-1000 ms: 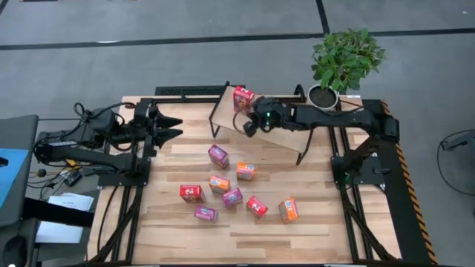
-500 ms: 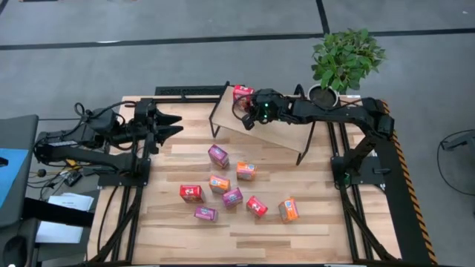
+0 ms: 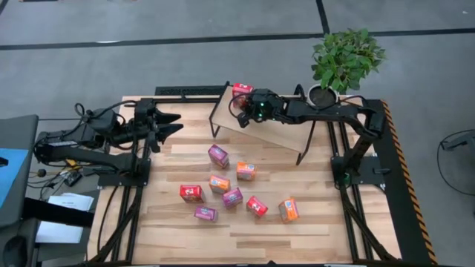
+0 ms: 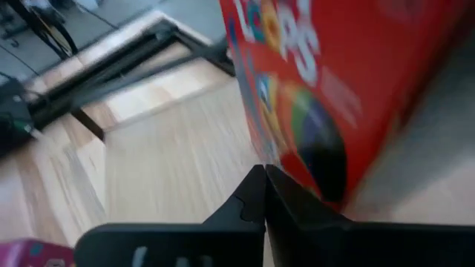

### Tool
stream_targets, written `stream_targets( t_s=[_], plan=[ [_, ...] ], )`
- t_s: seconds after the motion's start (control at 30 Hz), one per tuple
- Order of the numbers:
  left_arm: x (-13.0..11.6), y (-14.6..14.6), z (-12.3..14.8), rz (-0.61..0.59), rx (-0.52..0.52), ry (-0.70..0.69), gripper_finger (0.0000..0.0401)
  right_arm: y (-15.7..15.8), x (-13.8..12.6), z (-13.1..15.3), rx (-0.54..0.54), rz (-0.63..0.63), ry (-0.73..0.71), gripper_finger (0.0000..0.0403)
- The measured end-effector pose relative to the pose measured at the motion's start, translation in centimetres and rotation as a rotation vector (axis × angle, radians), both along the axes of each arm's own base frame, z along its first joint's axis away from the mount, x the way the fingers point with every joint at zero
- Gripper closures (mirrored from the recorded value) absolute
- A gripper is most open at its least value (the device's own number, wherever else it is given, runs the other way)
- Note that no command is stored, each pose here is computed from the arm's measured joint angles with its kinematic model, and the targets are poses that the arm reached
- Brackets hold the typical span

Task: Stack cereal on shelf
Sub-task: Put the top right red cereal box on the shelf

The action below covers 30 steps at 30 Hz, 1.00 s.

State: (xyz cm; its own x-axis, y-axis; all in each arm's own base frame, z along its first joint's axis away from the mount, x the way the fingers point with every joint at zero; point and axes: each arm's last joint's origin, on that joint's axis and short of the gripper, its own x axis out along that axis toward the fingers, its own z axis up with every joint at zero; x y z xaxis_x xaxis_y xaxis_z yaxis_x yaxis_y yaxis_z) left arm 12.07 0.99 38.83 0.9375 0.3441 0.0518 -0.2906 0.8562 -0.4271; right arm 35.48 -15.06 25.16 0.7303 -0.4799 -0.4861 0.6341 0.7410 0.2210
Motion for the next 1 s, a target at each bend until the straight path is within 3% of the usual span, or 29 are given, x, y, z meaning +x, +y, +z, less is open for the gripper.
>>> stream_targets(
  t_s=[0.37,0.7,1.0],
  plan=[
    [0.0,0.0,-0.2,0.001,0.000,0.020,0.0157,-1.0,0.0,0.3,-0.020,-0.043,-0.049,0.0371],
    [0.0,0.0,-0.4,0.002,0.001,0.043,0.0157,-1.6,-0.2,0.4,-0.029,-0.058,-0.061,0.0386],
    [0.0,0.1,-0.6,0.029,0.000,0.059,0.0157,-1.8,-0.4,0.9,-0.037,-0.056,-0.092,0.0362]
  ],
)
